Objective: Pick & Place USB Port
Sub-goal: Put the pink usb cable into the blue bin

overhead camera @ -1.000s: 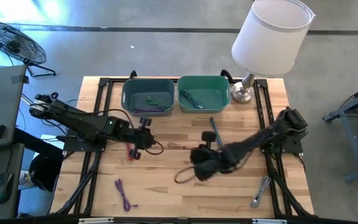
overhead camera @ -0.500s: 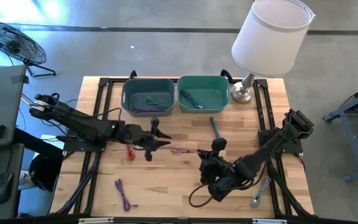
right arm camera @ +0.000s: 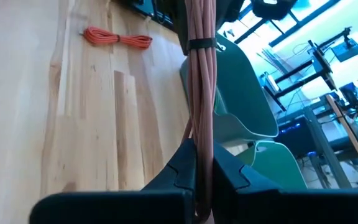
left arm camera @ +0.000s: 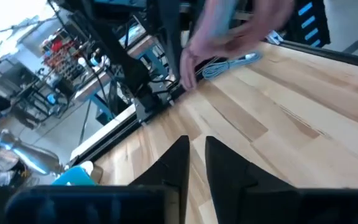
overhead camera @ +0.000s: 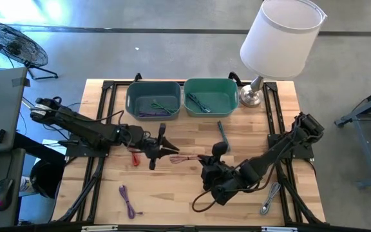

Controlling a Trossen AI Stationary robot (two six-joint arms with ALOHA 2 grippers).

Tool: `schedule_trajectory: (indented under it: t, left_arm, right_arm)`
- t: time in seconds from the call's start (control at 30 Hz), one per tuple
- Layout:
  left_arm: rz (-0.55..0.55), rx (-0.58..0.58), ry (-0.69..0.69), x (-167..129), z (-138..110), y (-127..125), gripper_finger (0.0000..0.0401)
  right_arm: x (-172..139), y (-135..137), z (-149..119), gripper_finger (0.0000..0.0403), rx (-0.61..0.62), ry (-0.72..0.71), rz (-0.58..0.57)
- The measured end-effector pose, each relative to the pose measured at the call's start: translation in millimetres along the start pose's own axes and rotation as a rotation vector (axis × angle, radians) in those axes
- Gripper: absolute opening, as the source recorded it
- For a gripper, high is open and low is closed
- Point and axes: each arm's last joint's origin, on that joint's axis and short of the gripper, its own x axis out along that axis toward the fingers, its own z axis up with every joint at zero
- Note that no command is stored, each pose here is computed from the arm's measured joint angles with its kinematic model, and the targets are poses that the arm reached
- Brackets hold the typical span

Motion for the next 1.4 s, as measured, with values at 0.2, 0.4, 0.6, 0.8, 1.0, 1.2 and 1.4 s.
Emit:
schedule_trajectory:
  t: [0.2,0.4,0.6,0.8,1.0,1.2,1.4]
  left_arm:
    - [-0.003,-0.014,-0.012,0,0,2,0.0106]
    - [-0.001,-0.015,-0.015,0,0,2,0.0152]
    - [-0.005,-0.017,-0.07,2,3,3,0.016]
    - [-0.048,-0.016,-0.121,8,3,0,0.016]
    - [-0.04,-0.019,-0.136,11,2,0,0.016]
    - [-0.031,-0.013,-0.155,11,4,0,0.016]
    - [-0.019,0.015,-0.151,11,4,1,0.0144]
  right_arm:
    - [0,0,1,0.0008,-0.01,-0.002,0.007]
    - [0,1,7,0.0008,-0.025,-0.043,0.016]
    - [12,-5,15,0.0008,-0.02,-0.07,0.067]
    - [25,-14,17,0.0008,-0.016,-0.056,0.057]
    - [36,-20,16,0.0008,0.01,-0.04,0.101]
    - [42,-24,16,0.0008,0.026,-0.03,0.127]
    - [47,-23,15,0.0008,0.024,-0.02,0.13]
